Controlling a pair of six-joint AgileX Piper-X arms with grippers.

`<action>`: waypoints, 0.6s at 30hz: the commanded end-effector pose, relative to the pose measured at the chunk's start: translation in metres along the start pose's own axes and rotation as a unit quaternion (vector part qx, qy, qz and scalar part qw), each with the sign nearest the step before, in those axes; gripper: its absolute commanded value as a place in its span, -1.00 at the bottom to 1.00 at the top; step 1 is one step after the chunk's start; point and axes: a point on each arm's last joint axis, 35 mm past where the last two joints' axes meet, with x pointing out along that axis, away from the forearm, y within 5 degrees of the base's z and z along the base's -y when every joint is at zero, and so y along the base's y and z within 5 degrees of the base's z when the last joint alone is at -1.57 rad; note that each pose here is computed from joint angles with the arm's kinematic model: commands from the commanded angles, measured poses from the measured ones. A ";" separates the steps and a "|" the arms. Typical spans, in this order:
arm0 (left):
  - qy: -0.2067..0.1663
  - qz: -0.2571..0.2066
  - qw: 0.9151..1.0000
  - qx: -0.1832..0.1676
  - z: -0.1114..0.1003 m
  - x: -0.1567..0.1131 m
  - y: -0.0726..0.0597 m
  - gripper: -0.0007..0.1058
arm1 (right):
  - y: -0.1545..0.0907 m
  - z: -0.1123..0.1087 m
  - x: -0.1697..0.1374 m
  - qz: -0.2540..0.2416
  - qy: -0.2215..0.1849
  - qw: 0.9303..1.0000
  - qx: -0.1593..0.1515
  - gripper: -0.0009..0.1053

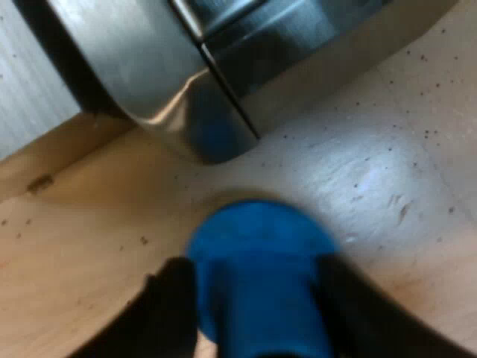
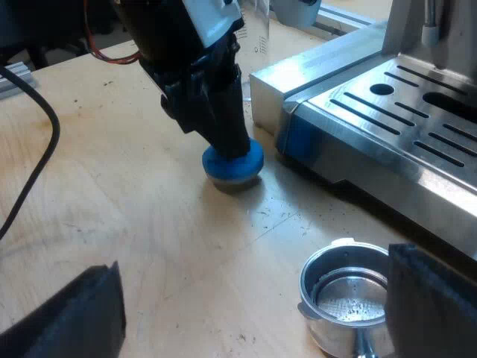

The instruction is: Grind coffee beans and then tamp

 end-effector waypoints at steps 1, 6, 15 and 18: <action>0.002 -0.003 1.000 -0.005 -0.001 0.000 0.000 0.10 | -0.001 0.004 0.000 0.003 -0.011 1.000 0.005 0.38; 0.008 -0.003 1.000 -0.005 -0.002 0.000 0.000 0.19 | -0.001 0.004 0.000 0.003 -0.011 1.000 0.008 0.38; 0.024 -0.002 1.000 -0.006 -0.007 -0.011 0.000 0.19 | -0.001 0.004 0.000 0.003 -0.011 1.000 0.014 0.38; 0.004 -0.003 1.000 -0.005 -0.010 -0.027 -0.001 0.19 | -0.001 0.004 0.000 0.003 -0.011 1.000 0.016 0.38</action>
